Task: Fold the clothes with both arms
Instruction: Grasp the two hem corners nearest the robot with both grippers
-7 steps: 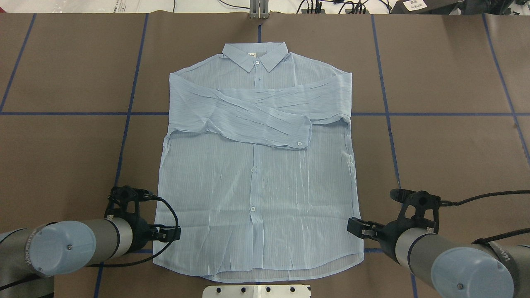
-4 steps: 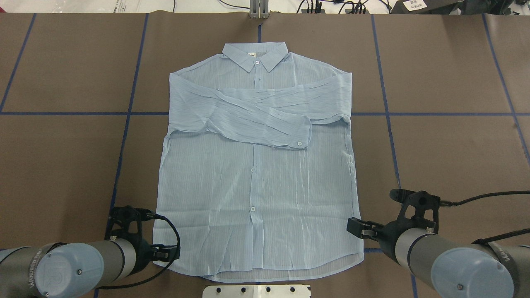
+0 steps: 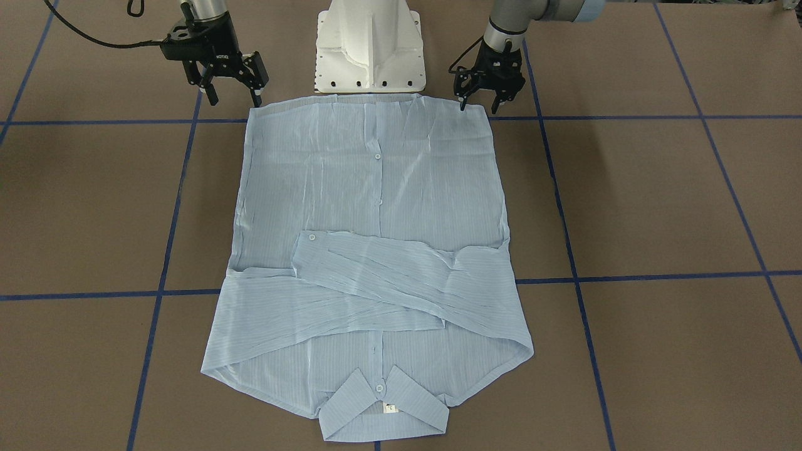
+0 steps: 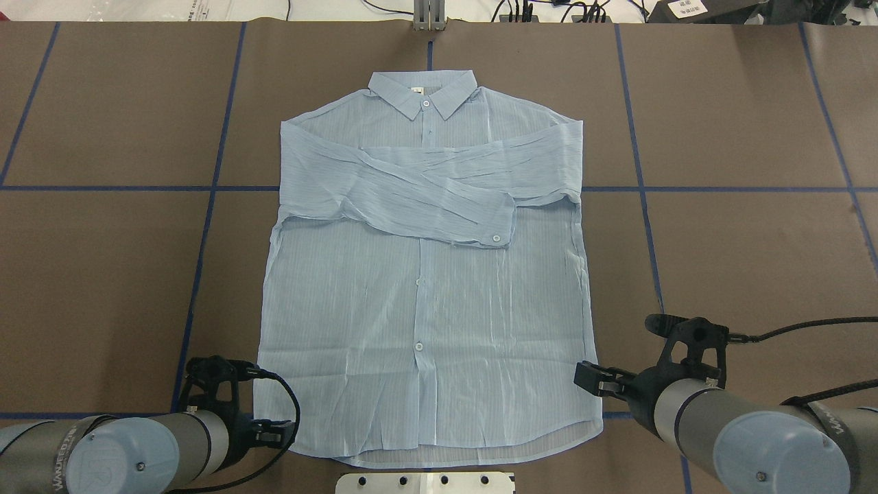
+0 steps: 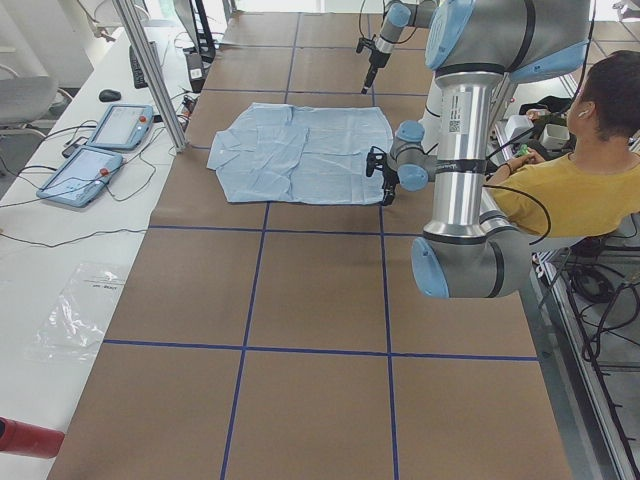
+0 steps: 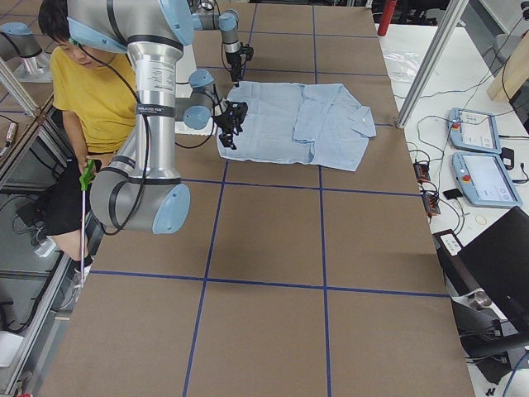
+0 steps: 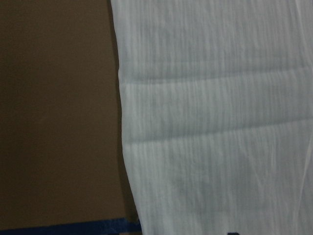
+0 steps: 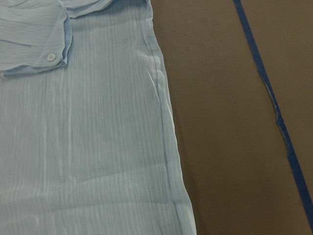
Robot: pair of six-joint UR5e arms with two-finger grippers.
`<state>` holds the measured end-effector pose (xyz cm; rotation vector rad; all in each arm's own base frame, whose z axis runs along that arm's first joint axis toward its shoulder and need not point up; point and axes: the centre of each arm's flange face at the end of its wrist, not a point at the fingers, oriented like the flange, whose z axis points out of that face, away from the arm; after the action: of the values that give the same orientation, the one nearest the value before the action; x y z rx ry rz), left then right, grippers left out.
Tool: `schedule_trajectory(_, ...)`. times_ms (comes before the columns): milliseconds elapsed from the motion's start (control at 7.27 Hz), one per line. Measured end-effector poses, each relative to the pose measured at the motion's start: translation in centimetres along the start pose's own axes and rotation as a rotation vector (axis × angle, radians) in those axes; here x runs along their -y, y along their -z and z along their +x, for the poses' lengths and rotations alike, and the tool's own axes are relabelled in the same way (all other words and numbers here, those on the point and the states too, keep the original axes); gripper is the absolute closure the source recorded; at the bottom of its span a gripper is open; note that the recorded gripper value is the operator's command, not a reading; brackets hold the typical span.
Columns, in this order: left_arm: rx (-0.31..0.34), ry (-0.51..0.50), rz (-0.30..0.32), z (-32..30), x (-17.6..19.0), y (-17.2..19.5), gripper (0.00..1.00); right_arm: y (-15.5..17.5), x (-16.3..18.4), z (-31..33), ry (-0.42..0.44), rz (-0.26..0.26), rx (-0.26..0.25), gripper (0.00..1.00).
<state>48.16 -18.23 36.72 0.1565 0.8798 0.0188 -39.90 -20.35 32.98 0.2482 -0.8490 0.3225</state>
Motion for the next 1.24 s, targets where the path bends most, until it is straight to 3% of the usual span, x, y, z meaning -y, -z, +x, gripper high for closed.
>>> schedule_trajectory(275,0.005,-0.001,-0.002,0.02,-0.08,-0.14,0.45,-0.01,0.04,0.01,-0.001,0.001,0.000,0.00)
schedule_trajectory(550,0.005,-0.001,-0.003,0.09,-0.09,-0.16,0.84,-0.01,0.04,0.01,-0.001,0.001,0.000,0.00)
schedule_trajectory(688,0.004,-0.001,-0.002,0.13,-0.08,-0.16,1.00,-0.01,0.03,0.01,0.000,0.001,0.000,0.00)
schedule_trajectory(1238,-0.002,0.002,0.008,0.27,0.14,0.22,1.00,-0.12,-0.05,0.12,-0.005,0.000,0.017,0.00)
